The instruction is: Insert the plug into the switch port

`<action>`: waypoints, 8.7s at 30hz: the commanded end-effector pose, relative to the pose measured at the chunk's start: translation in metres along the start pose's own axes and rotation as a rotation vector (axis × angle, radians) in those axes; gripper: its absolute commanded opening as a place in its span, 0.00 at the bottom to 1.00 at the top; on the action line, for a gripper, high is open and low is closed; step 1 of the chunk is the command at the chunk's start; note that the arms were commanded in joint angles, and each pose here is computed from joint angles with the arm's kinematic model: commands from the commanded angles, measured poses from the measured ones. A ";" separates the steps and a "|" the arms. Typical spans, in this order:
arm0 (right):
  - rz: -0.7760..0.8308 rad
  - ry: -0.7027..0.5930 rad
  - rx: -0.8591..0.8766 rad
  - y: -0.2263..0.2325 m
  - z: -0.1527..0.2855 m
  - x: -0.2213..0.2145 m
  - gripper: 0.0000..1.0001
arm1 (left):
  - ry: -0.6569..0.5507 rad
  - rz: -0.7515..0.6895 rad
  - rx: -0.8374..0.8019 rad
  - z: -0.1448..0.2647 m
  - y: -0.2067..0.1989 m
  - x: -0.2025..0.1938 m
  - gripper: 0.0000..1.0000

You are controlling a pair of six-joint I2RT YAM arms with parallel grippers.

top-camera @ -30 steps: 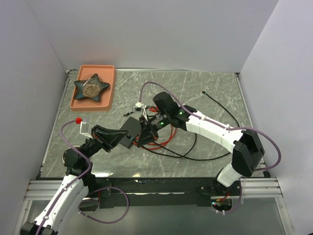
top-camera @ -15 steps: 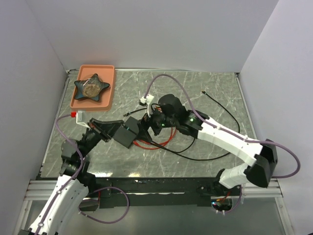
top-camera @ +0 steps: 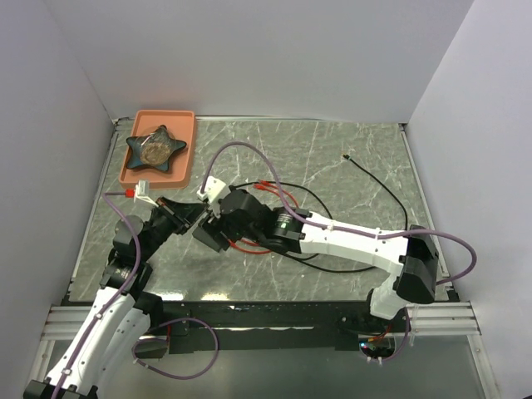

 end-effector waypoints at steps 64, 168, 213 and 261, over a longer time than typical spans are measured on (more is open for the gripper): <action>-0.226 0.040 -0.293 -0.115 0.018 -0.067 0.00 | -0.010 -0.063 0.228 -0.016 0.034 -0.002 0.92; -0.158 0.429 -0.052 -0.108 -0.136 -0.092 0.00 | 0.348 -0.309 0.311 -0.103 0.150 -0.057 0.71; -0.084 0.332 -0.030 -0.101 -0.145 -0.088 0.00 | 0.383 -0.326 0.223 -0.103 0.147 -0.061 0.68; -0.043 0.109 0.100 -0.094 -0.153 -0.069 0.00 | 0.605 -0.384 -0.334 -0.100 0.092 -0.106 0.45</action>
Point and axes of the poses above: each gripper's point midway between its finger pads, its own z axis back along the fingers, its own y axis along the line the jaws close on, x = y × z, the point moved 9 cm from there along z, back along the fingers, and after that the axes turned 9 degrees about -z, right-handed, at the moved point
